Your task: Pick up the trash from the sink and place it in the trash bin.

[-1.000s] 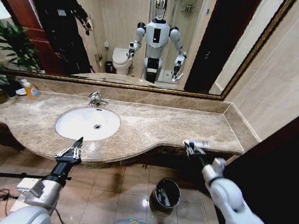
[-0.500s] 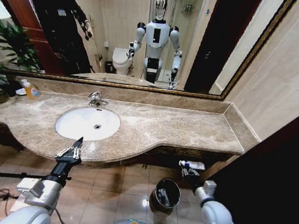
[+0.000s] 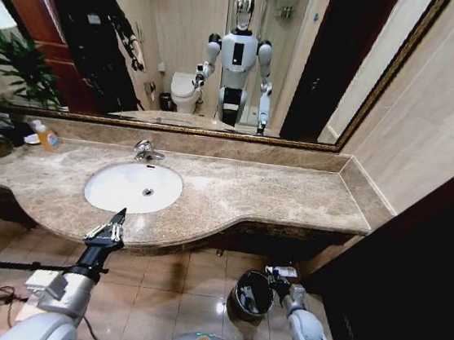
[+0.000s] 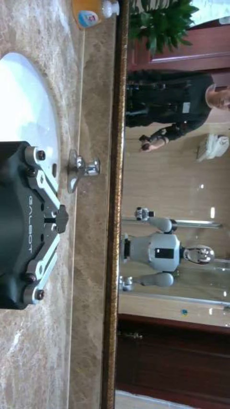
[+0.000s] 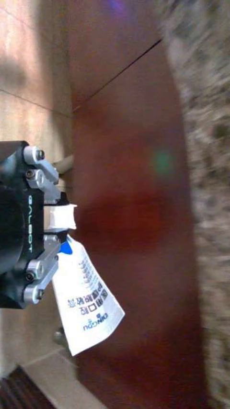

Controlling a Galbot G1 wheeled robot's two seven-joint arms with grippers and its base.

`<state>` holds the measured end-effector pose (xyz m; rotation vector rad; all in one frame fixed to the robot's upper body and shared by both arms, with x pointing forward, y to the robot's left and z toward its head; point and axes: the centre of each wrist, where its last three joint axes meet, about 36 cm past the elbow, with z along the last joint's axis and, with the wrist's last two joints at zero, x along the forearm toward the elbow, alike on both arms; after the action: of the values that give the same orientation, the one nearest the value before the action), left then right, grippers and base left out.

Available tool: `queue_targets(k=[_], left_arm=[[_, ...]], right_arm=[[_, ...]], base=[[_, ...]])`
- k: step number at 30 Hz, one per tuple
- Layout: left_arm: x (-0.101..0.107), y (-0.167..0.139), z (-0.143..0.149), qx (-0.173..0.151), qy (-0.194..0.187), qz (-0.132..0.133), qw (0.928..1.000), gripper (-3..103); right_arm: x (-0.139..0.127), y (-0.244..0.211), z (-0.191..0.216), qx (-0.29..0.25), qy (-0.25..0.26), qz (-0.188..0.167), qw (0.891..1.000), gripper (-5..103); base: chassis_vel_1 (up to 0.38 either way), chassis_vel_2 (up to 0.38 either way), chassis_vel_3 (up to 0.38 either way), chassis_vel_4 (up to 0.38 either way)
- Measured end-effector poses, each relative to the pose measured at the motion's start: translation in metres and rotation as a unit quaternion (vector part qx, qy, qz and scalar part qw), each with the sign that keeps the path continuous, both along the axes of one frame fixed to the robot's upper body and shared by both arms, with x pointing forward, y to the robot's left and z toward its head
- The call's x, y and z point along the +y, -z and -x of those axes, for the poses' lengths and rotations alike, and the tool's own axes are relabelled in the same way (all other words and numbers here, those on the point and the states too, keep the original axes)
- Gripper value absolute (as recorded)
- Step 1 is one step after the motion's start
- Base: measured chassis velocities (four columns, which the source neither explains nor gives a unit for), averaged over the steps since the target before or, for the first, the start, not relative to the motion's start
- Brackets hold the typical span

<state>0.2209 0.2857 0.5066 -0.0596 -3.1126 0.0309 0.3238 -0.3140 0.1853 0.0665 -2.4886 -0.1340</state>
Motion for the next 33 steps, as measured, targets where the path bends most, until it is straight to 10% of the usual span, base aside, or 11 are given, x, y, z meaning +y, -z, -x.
queue_targets(k=[33], left_arm=[[0.0,0.0,0.0,0.0,0.0,0.0,1.0,0]], right_arm=[[0.019,0.102,-0.001,0.033,0.006,0.003,0.999,20]], base=[[0.0,0.0,0.0,0.0]])
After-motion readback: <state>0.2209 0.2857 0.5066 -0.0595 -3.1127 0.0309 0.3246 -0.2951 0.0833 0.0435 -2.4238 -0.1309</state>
